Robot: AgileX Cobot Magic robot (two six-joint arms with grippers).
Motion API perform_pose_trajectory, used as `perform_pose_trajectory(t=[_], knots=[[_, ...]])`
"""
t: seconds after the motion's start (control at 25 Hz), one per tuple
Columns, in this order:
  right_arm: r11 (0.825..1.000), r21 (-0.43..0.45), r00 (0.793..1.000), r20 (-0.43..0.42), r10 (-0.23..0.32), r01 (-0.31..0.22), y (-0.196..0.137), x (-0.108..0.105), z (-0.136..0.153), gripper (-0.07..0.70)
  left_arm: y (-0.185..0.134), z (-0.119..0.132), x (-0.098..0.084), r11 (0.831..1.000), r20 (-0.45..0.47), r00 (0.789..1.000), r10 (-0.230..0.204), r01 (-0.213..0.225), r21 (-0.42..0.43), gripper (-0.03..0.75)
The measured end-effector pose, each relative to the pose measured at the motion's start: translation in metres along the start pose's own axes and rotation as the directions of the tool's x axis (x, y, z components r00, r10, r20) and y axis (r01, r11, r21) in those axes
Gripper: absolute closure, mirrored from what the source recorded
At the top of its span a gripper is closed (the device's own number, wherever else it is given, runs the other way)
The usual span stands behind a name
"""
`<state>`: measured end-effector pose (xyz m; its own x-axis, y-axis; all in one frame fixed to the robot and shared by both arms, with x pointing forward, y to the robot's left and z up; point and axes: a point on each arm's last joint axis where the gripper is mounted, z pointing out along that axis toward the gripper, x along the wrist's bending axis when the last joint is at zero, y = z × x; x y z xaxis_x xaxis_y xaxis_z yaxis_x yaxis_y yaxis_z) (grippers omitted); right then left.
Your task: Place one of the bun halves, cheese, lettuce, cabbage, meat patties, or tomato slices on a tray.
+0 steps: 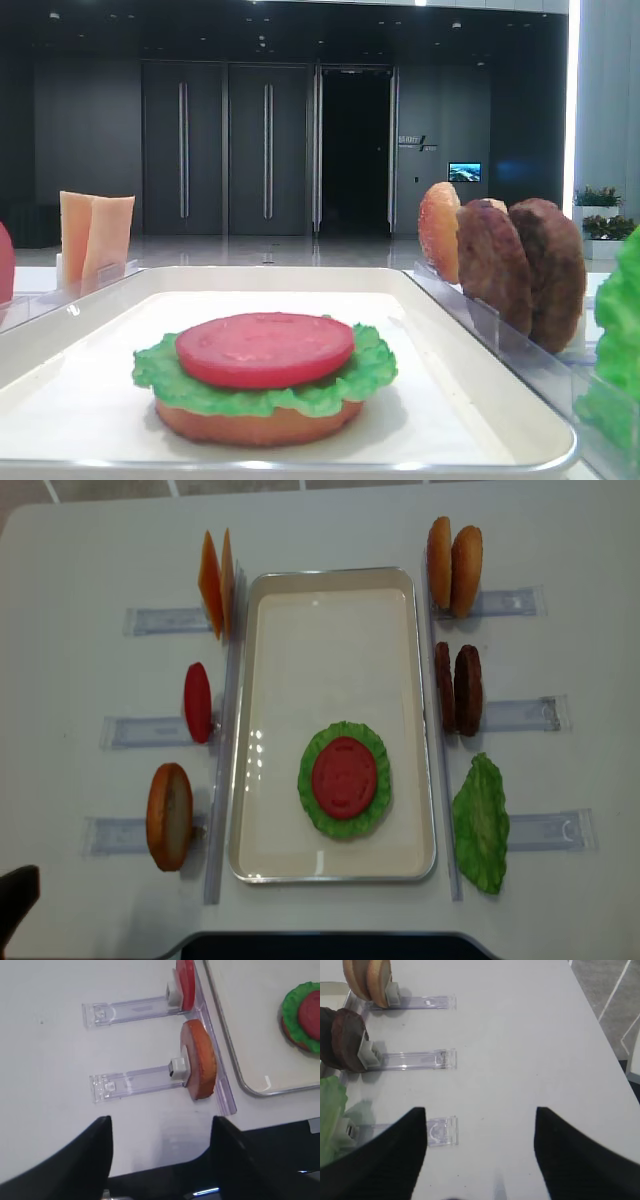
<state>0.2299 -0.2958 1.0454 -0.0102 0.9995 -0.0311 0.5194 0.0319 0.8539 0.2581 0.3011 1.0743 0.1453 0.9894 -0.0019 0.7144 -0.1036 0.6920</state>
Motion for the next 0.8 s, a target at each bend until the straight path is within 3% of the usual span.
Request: perform_pose_trajectory(t=[0.32,0.48,0.8], knots=[[1.0,0.0,1.0,0.0,0.0,0.0,0.0,0.0,0.0,0.161,-0.019,-0.017,0.0,0.987,0.011,0.998,0.055,-0.053,-0.154,0.245],[1.0,0.0,1.0,0.0,0.0,0.0,0.0,0.0,0.0,0.161,-0.022,-0.015,-0.004,0.974,0.047,0.993,0.105,-0.094,-0.204,0.245],[1.0,0.0,1.0,0.0,0.0,0.0,0.0,0.0,0.0,0.161,-0.028,0.008,-0.007,0.97,0.073,0.988,0.135,-0.117,-0.212,0.245]])
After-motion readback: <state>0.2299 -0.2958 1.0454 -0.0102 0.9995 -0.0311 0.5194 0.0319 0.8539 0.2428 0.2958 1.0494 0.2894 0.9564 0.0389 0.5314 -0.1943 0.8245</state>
